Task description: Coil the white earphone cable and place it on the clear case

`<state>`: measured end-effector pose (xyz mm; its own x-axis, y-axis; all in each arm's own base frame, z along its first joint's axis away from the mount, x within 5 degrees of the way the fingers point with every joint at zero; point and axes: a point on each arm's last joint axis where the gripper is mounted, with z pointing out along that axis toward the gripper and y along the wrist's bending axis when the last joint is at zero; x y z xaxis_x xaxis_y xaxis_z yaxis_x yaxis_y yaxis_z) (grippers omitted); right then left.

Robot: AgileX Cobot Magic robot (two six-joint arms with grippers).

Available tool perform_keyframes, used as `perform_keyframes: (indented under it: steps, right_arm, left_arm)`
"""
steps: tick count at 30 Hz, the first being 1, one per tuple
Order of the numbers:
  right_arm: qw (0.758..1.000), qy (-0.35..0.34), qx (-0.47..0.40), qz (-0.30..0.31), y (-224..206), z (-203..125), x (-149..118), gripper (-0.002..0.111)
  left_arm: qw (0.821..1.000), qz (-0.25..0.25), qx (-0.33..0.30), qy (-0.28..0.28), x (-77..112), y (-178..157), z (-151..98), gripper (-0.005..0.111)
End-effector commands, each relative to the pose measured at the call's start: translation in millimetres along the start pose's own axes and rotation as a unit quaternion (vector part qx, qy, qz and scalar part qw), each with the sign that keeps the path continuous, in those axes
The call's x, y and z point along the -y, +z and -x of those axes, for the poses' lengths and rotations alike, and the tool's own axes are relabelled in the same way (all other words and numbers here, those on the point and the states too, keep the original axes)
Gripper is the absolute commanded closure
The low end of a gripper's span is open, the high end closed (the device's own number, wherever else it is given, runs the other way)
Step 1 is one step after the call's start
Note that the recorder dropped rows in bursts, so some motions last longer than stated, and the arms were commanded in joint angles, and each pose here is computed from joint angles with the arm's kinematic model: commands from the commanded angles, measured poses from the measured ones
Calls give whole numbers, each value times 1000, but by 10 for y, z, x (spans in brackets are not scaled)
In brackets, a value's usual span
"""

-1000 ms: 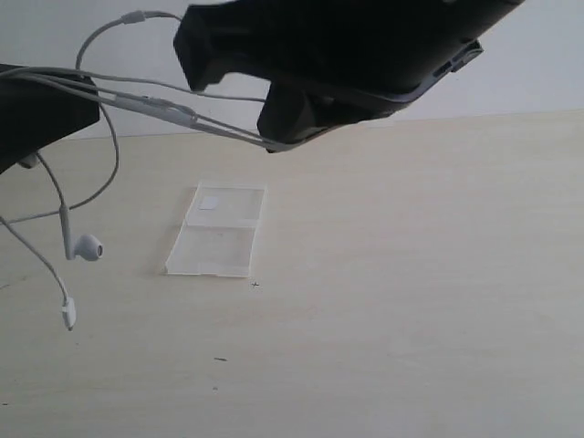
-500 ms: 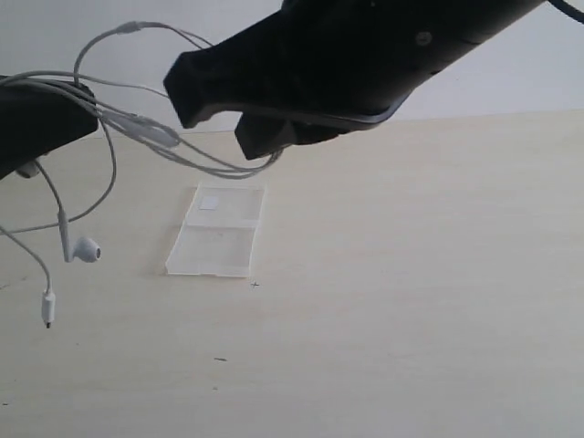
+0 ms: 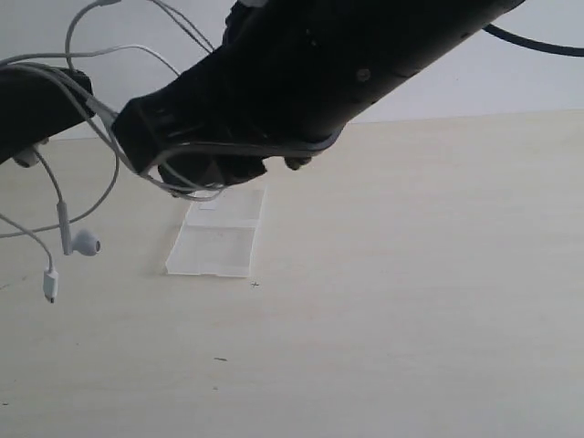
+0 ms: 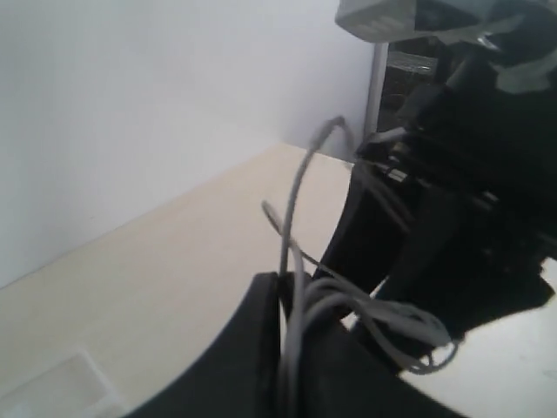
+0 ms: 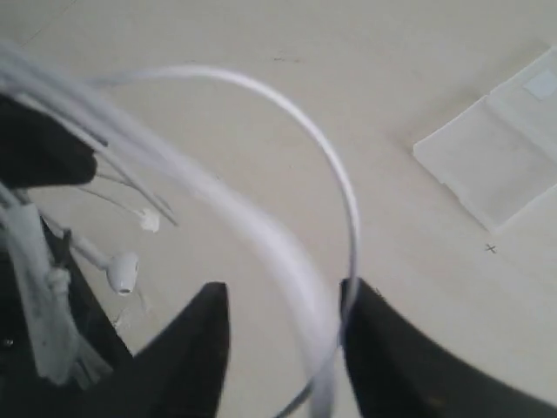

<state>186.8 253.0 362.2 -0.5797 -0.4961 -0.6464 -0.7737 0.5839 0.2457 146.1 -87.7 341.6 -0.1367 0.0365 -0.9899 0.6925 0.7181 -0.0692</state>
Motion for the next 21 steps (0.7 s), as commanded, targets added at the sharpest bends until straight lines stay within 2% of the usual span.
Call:
perform_keyframes:
  steps: [1, 3, 11, 21]
  right_arm:
    - [999, -32, -14, 2, 8, -30, -3, 36]
    - [999, -52, -13, -3, 8, -27, 7, 32]
    - [996, -83, -5, -33, -11, -11, 58, 32]
    - [993, -96, 49, -48, -94, 76, 60, 32]
  left_arm:
    - [1000, 22, 5, -18, -32, -19, 14, 107]
    - [999, 30, -4, -27, -46, -20, -2, 107]
    - [995, 70, -52, -49, -114, -32, -94, 107]
    - [991, 84, -63, -87, -135, -38, -120, 107]
